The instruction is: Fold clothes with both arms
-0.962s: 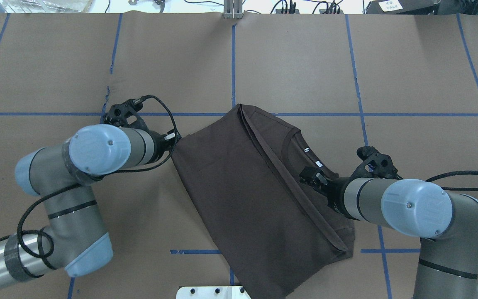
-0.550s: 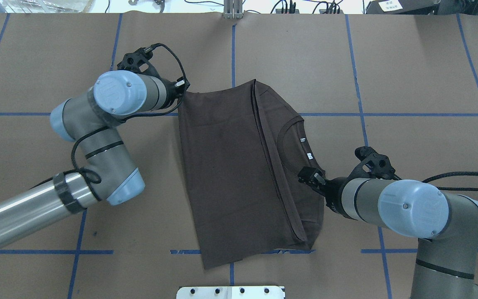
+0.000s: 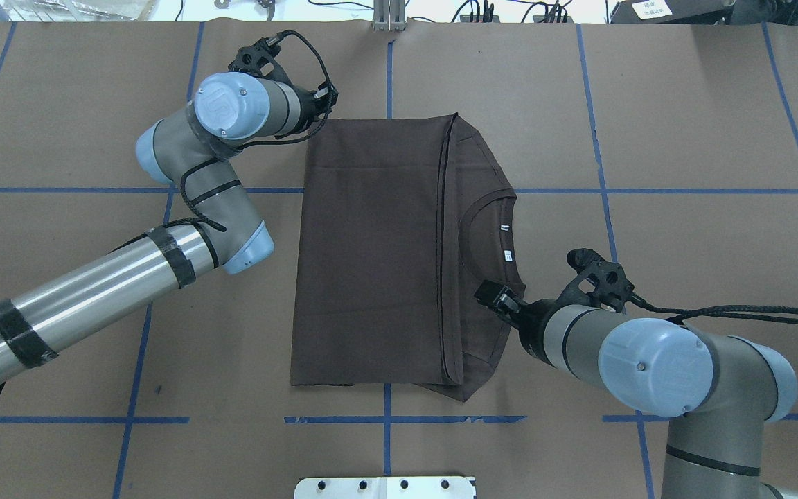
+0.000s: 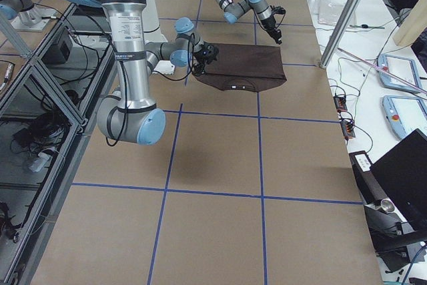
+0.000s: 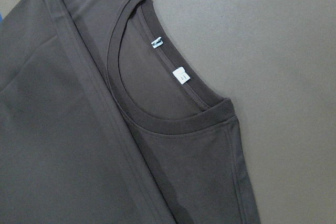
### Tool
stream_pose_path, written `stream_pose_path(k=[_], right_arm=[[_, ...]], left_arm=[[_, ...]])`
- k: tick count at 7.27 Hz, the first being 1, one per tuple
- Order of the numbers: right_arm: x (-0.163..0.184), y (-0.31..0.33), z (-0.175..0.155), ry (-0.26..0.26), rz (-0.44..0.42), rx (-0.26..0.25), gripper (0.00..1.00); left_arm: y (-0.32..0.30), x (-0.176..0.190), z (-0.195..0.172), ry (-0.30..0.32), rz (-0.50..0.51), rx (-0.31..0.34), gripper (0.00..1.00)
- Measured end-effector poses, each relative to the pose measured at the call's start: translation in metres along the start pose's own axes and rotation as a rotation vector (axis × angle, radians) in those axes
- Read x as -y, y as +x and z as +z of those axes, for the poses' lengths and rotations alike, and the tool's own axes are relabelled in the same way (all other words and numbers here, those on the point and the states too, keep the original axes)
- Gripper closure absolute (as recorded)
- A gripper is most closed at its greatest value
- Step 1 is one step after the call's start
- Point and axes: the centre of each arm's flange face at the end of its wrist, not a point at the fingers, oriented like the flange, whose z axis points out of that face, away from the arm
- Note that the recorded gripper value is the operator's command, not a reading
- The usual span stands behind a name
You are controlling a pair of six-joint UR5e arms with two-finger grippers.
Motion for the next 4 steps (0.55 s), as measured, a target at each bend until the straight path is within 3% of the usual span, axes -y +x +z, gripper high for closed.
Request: stream_pose_path(k=[2, 4], right_arm=[[-0.029, -0.019, 0.026, 0.016, -0.17, -0.074, 0.0], [-0.072, -0.047, 0.034, 0.002, -0.349, -0.168, 0.0]], left_arm=[[-0.035, -0.005, -0.042, -0.019, 0.001, -0.055, 0.58], [-0.055, -0.03, -0.061, -0.056, -0.005, -0.072, 0.58]])
